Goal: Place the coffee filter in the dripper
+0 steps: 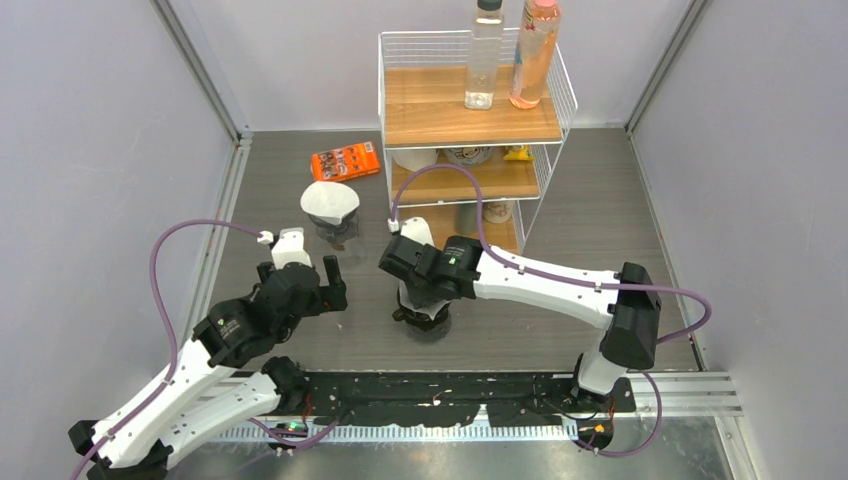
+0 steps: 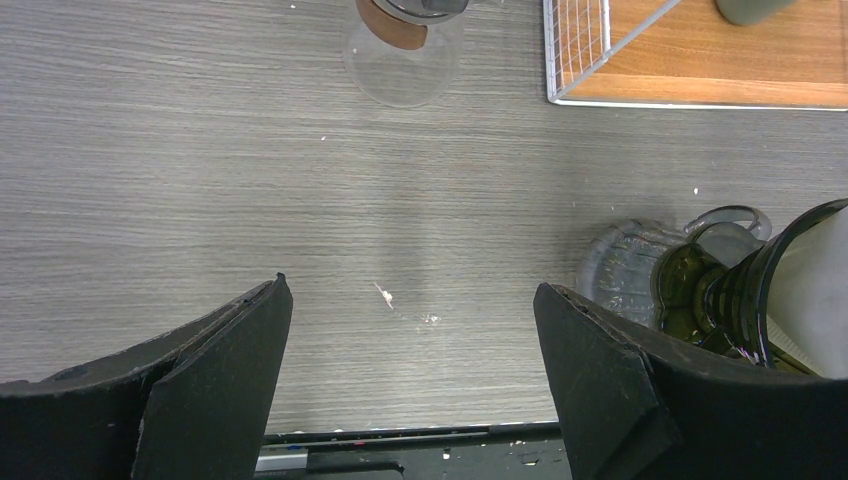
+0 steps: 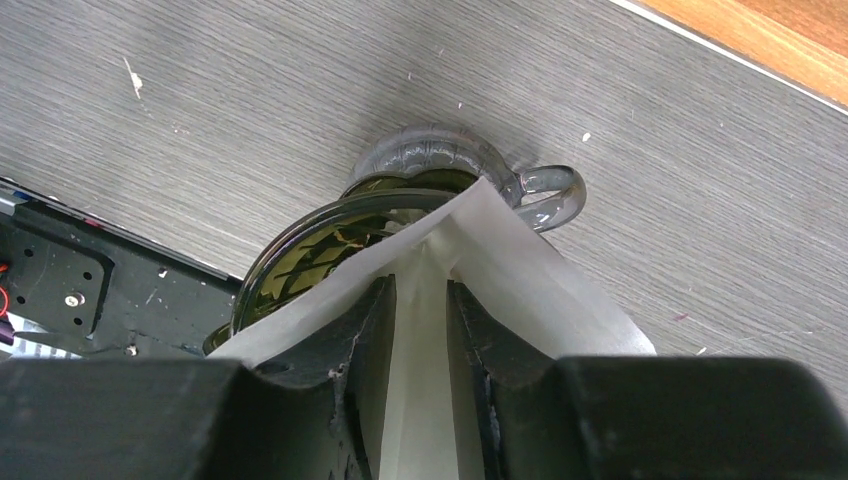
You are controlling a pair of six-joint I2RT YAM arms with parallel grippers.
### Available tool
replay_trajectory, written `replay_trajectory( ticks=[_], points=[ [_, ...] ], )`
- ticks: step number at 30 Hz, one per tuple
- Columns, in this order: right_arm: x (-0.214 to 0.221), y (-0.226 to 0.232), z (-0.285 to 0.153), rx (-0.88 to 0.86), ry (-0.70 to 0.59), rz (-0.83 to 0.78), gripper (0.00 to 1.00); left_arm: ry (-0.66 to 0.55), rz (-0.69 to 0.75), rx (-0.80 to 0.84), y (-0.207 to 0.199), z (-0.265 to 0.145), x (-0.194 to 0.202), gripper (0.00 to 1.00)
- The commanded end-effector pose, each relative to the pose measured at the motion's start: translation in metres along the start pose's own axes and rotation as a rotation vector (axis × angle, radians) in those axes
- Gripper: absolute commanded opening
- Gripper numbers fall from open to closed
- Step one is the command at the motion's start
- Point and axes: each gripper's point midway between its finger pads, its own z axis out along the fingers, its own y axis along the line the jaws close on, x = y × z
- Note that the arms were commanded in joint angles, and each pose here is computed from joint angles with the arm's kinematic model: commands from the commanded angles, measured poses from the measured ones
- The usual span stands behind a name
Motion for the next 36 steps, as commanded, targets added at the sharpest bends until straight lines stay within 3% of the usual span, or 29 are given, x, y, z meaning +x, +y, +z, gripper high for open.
replay_trajectory(
  ticks=[1, 28, 36],
  points=[
    [-0.003, 0.001, 0.007, -0.005, -0.007, 0.014, 0.32, -0.043, -0.017, 0.004, -0.003, 0.001, -0.011, 1.00],
    [0.006, -0.009, 0.018, 0.054, 0.036, -0.027, 0.33, -0.045, -0.011, -0.026, 0.003, 0.002, -0.010, 1.00],
    [0.006, -0.005, 0.018, 0.034, 0.042, -0.028, 0.46, -0.044, -0.012, -0.026, 0.003, 0.002, -0.009, 0.99]
  ],
)
